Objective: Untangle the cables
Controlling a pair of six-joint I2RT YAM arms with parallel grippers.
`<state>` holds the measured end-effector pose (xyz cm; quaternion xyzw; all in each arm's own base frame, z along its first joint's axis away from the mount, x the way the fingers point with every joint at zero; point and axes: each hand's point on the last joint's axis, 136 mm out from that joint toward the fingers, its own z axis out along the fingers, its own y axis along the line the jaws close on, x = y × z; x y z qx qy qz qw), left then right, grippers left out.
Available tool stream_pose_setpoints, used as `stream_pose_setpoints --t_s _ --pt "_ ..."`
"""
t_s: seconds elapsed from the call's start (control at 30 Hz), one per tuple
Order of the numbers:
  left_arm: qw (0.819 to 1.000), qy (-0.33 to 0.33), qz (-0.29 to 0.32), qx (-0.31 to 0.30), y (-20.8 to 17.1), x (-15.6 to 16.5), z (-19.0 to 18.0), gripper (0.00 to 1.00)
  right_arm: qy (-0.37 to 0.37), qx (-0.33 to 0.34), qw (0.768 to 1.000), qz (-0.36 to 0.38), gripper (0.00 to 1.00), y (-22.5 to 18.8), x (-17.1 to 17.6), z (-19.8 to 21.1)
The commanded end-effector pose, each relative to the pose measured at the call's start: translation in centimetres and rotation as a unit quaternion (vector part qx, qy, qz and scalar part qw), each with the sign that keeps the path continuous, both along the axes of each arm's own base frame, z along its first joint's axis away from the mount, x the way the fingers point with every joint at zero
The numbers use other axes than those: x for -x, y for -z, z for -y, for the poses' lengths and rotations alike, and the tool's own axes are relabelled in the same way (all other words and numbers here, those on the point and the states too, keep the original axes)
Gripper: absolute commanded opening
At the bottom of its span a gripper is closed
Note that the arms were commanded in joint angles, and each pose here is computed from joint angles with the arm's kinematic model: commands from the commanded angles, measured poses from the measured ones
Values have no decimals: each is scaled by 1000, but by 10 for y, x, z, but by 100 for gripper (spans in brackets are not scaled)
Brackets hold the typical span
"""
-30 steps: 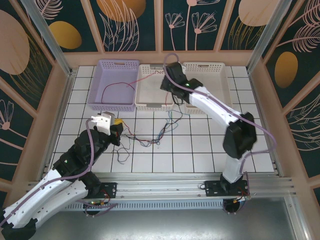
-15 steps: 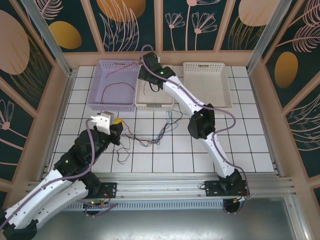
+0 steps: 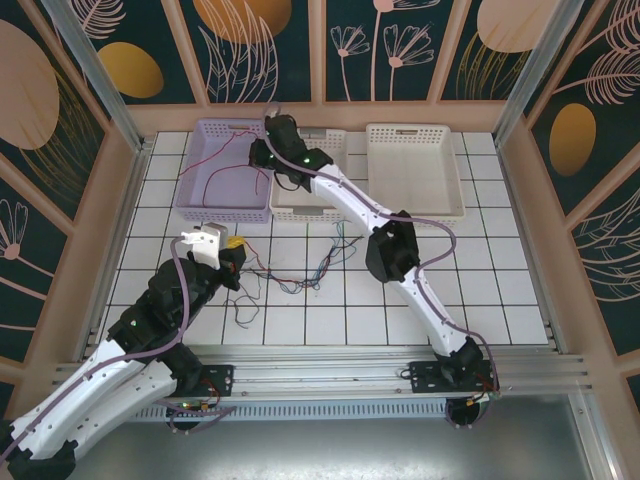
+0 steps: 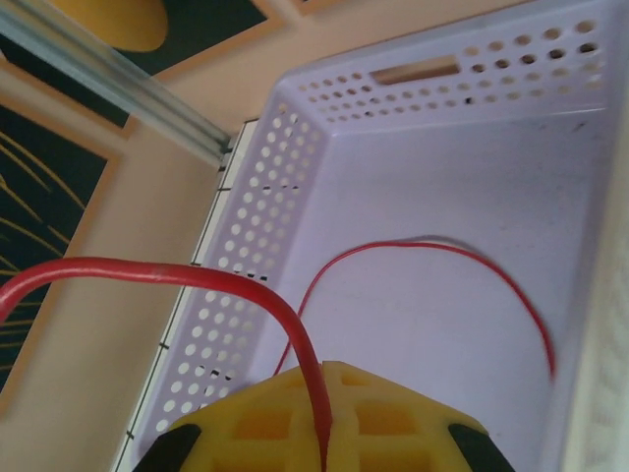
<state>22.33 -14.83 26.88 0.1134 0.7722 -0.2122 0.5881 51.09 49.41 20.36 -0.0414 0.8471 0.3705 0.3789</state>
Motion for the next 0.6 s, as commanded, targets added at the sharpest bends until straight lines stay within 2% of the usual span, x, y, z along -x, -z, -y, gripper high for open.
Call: stream_pose_setpoints --t_s 0.0,0.17,0.57 --pt "1000 -2 13 18 -8 -1 -1 0 -34 -29 998 36 0 -10 5 -24" --pt "1000 -2 14 18 -9 -1 -1 0 -40 -24 998 51 0 -1 8 -36" --pt "1000 -2 12 18 -8 -2 -1 0 -27 10 999 34 0 37 3 -31"
